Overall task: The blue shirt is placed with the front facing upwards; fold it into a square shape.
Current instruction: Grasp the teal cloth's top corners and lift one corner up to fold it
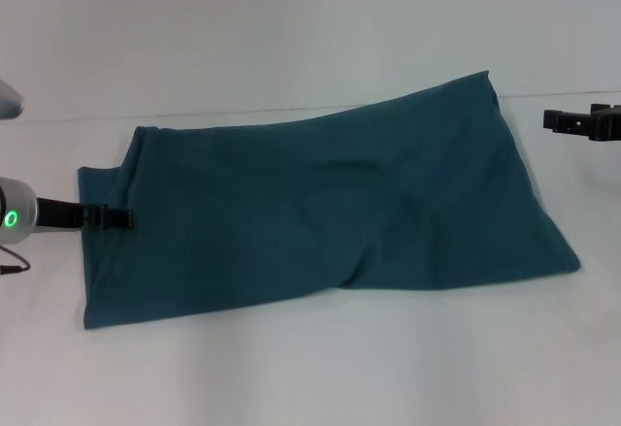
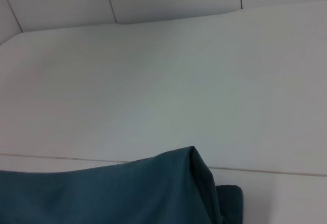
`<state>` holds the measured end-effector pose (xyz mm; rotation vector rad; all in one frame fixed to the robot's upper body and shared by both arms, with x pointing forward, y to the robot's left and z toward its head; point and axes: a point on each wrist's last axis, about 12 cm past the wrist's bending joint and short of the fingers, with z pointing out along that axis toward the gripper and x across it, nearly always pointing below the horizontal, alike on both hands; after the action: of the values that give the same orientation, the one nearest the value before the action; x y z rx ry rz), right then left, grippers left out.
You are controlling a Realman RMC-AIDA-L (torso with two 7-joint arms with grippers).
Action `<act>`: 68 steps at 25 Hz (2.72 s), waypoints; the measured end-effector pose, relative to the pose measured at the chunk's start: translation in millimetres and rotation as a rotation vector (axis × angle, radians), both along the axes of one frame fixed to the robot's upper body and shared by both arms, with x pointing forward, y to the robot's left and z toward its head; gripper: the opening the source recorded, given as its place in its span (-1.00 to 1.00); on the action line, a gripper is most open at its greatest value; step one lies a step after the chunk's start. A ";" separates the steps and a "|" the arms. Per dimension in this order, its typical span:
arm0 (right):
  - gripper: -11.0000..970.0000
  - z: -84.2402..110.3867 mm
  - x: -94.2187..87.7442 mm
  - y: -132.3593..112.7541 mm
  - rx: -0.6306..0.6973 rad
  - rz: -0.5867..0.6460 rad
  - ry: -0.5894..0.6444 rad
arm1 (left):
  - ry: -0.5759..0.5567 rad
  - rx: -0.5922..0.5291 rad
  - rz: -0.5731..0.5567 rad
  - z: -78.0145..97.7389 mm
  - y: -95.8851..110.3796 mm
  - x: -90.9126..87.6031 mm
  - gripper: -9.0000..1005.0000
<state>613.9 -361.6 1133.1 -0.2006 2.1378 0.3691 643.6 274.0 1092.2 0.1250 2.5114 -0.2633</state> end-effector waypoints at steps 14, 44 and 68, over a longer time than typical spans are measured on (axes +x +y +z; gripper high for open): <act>0.76 -0.5 0.3 -0.3 -0.004 0.004 0.004 | -0.010 -0.101 -0.013 0.0 7.9 -1.0 0.74; 0.76 -2.4 -3.3 2.1 0.003 0.030 0.023 | -0.012 -0.062 0.021 -13.3 12.1 -3.1 0.64; 0.74 -0.4 -2.2 3.5 0.009 0.036 0.020 | 0.006 -0.060 -0.096 -8.5 -4.7 -2.9 0.15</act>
<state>611.7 -358.1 1132.6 -0.2317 2.1546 0.4030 640.7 269.3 1083.7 0.2210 2.5048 -0.3776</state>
